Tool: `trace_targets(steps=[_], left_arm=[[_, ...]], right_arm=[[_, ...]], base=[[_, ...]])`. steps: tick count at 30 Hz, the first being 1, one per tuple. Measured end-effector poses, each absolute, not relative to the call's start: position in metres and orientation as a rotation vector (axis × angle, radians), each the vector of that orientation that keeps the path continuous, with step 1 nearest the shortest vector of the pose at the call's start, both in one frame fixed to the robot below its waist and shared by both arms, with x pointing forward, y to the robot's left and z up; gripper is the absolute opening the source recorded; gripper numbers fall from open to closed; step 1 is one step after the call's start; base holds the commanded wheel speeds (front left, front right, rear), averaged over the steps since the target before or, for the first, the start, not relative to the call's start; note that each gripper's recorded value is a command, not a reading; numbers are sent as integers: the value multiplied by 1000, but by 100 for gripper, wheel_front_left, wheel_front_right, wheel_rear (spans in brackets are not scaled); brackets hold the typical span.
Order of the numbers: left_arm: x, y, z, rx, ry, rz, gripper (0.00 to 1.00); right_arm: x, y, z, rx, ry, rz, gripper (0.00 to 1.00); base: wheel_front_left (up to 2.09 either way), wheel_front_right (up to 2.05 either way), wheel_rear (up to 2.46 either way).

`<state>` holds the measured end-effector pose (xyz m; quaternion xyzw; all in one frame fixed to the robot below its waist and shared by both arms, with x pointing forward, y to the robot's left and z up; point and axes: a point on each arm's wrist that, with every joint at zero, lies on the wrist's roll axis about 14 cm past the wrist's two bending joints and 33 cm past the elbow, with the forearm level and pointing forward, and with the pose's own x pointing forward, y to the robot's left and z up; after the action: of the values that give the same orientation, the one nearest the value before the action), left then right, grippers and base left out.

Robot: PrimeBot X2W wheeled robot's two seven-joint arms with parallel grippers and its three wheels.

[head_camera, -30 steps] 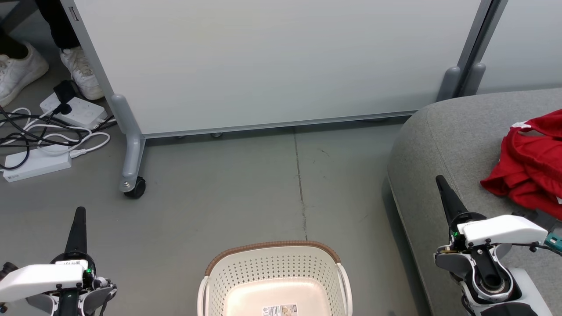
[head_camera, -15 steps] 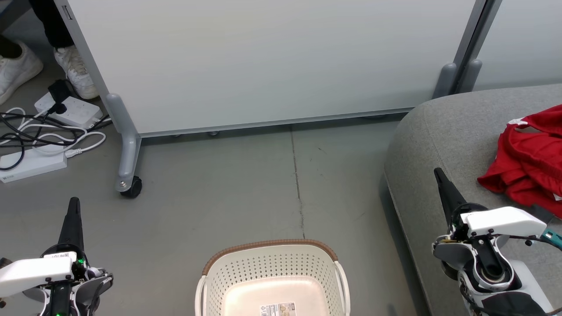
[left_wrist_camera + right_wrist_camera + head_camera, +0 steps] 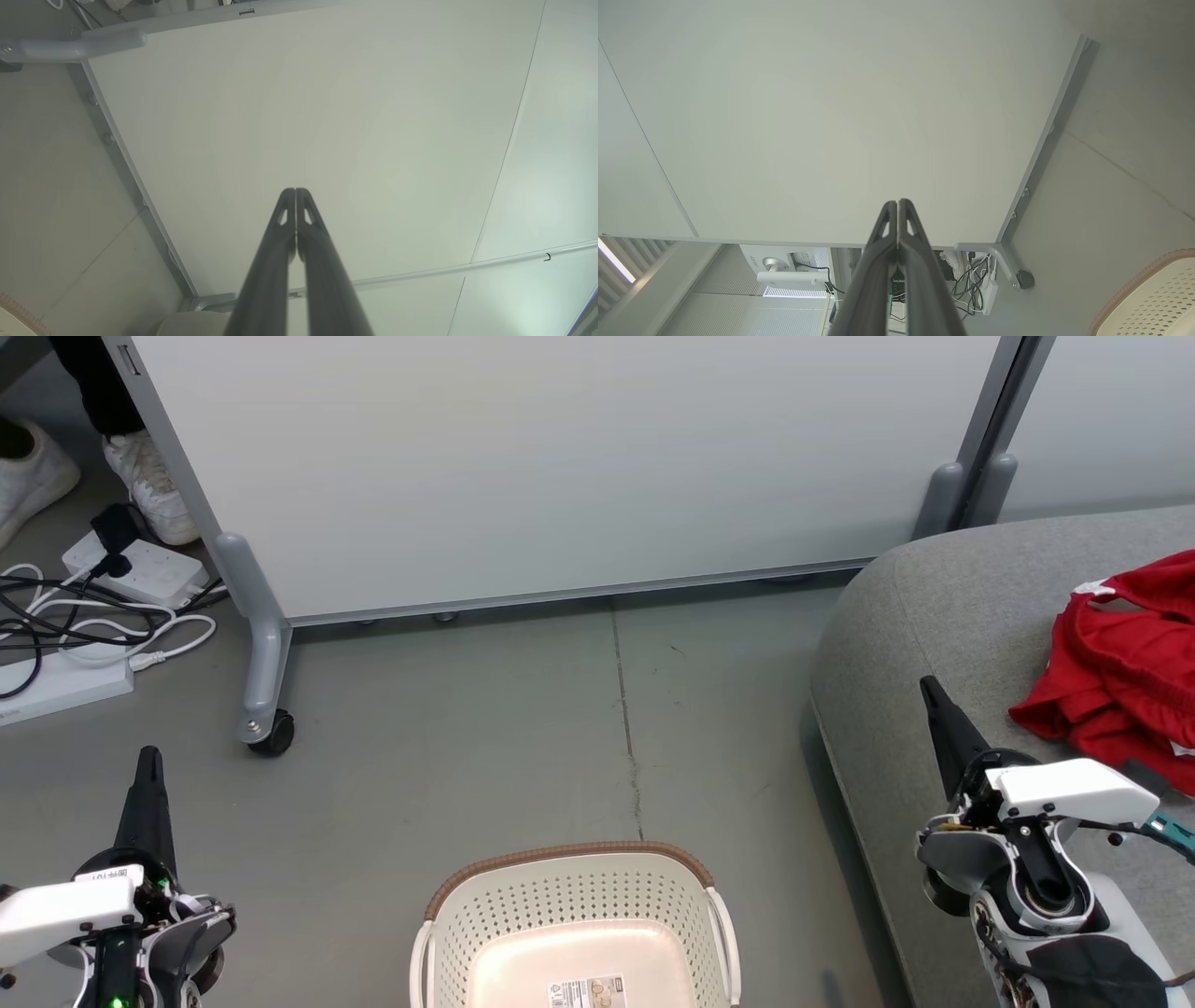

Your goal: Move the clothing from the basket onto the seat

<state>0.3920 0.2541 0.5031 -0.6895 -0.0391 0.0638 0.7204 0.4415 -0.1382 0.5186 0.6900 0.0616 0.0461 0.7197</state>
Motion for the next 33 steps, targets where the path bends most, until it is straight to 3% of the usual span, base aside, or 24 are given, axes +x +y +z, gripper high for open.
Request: trace_targets(steps=[33], left_arm=[[397, 254, 507, -1573, -107, 126, 0]], right_arm=[[446, -139, 523, 1574, 130, 106, 0]], base=[[0, 0, 0]])
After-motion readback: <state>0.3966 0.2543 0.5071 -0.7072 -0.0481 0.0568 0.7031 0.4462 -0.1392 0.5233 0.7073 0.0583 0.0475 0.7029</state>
